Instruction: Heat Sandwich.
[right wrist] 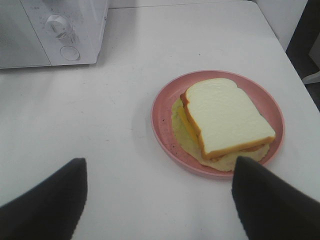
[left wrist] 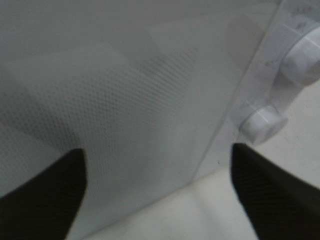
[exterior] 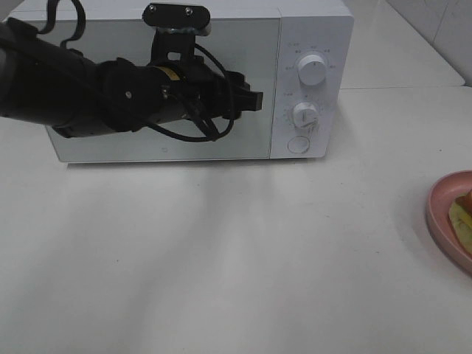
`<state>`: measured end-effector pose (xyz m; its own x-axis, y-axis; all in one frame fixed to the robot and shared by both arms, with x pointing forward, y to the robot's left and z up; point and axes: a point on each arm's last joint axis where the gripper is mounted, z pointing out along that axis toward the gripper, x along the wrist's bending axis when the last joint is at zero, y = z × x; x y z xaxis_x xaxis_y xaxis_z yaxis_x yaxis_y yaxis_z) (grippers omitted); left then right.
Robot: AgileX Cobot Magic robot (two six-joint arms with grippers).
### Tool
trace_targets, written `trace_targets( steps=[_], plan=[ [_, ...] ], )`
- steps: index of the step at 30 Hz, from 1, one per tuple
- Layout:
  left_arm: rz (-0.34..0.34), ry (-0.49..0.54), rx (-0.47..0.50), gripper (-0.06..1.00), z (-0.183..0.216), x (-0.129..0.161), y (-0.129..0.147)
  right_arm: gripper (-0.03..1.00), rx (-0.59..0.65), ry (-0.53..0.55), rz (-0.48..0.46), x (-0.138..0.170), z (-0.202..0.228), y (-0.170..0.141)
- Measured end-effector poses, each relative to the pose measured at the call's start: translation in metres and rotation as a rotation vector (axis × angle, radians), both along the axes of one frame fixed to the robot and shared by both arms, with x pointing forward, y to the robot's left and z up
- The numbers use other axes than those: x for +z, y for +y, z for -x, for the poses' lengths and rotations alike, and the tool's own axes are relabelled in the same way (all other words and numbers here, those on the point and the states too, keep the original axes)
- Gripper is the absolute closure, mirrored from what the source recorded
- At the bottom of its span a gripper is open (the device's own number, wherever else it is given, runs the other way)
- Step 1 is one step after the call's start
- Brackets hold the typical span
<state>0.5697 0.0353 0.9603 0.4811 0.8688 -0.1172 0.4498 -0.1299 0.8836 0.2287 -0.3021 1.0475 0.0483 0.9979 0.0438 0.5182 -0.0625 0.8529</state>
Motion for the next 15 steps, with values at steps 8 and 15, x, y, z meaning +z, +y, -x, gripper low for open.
trace_targets(
  steps=[8, 15],
  plan=[
    [-0.110, 0.325, -0.157, -0.04, 0.029, -0.006, 0.001, 0.20, 0.000, 0.000, 0.000, 0.000, 0.000, 0.000],
    [-0.235, 0.482, -0.285, -0.04, 0.051, -0.001, 0.008, 0.20, 0.000, 0.000, 0.000, 0.000, 0.000, 0.000]
  ],
)
